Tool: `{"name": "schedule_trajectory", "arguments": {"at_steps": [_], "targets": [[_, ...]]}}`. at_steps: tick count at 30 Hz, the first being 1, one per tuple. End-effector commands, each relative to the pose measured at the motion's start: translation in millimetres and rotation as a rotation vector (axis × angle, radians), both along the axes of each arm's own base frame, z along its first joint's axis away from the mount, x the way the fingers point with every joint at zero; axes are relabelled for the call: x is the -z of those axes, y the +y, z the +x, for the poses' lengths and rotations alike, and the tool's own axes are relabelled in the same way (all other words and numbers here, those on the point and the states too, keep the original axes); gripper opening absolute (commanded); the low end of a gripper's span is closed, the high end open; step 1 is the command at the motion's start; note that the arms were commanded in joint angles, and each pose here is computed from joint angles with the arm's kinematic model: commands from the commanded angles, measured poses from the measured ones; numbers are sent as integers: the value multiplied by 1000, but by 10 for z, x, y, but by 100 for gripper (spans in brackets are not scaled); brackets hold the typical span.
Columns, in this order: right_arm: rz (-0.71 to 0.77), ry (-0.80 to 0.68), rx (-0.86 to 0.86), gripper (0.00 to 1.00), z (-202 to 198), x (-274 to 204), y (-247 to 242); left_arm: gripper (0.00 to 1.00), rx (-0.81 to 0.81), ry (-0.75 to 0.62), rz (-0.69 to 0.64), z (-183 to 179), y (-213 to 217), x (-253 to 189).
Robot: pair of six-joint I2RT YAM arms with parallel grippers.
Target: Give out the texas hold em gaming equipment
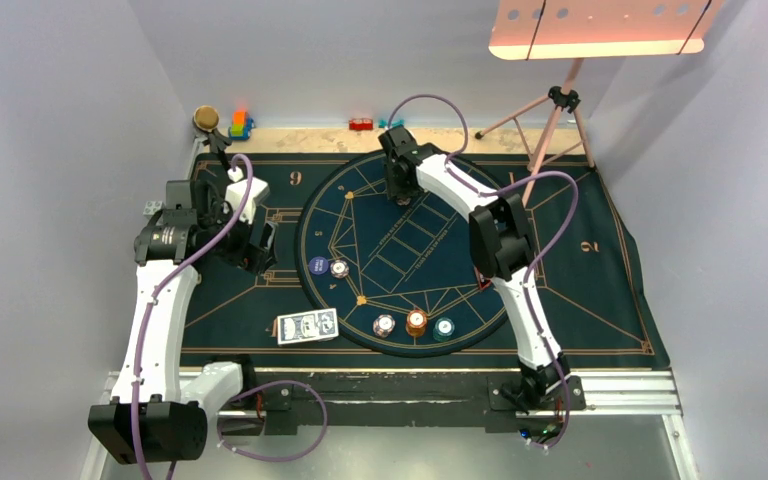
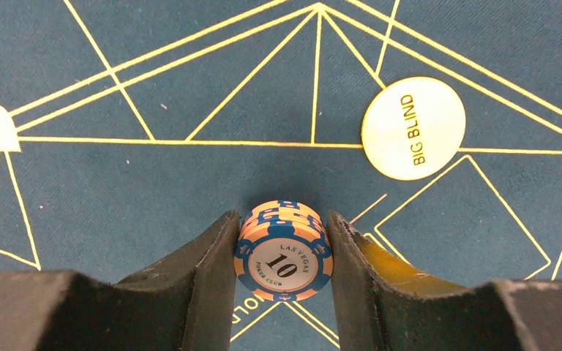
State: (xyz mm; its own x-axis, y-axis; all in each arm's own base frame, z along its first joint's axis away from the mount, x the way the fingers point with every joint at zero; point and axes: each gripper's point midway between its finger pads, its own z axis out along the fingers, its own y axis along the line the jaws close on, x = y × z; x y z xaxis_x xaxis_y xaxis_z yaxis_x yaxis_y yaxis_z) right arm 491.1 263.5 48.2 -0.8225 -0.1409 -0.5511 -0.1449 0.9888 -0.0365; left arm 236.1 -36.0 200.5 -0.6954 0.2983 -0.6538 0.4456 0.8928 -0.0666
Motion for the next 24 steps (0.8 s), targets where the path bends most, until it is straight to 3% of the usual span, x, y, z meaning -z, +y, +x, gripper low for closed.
{"name": "schedule_trajectory", "arguments": {"at_steps": [1,6,9,17,24], "targets": [[49,-64,19,23,245,-259,-14,100,6,-40,-22,83,-29,-81],[47,-45,11,32,266,-168,-24,100,6,-41,-24,90,-31,-80],[55,-36,3,52,247,-157,-8,100,4,-38,-25,81,-31,-80],[75,-60,-3,78,200,-370,-11,100,-2,-46,-18,54,-21,-100],[121,-201,4,81,28,-1197,-24,100,-6,-60,-7,40,-2,-131]]}}
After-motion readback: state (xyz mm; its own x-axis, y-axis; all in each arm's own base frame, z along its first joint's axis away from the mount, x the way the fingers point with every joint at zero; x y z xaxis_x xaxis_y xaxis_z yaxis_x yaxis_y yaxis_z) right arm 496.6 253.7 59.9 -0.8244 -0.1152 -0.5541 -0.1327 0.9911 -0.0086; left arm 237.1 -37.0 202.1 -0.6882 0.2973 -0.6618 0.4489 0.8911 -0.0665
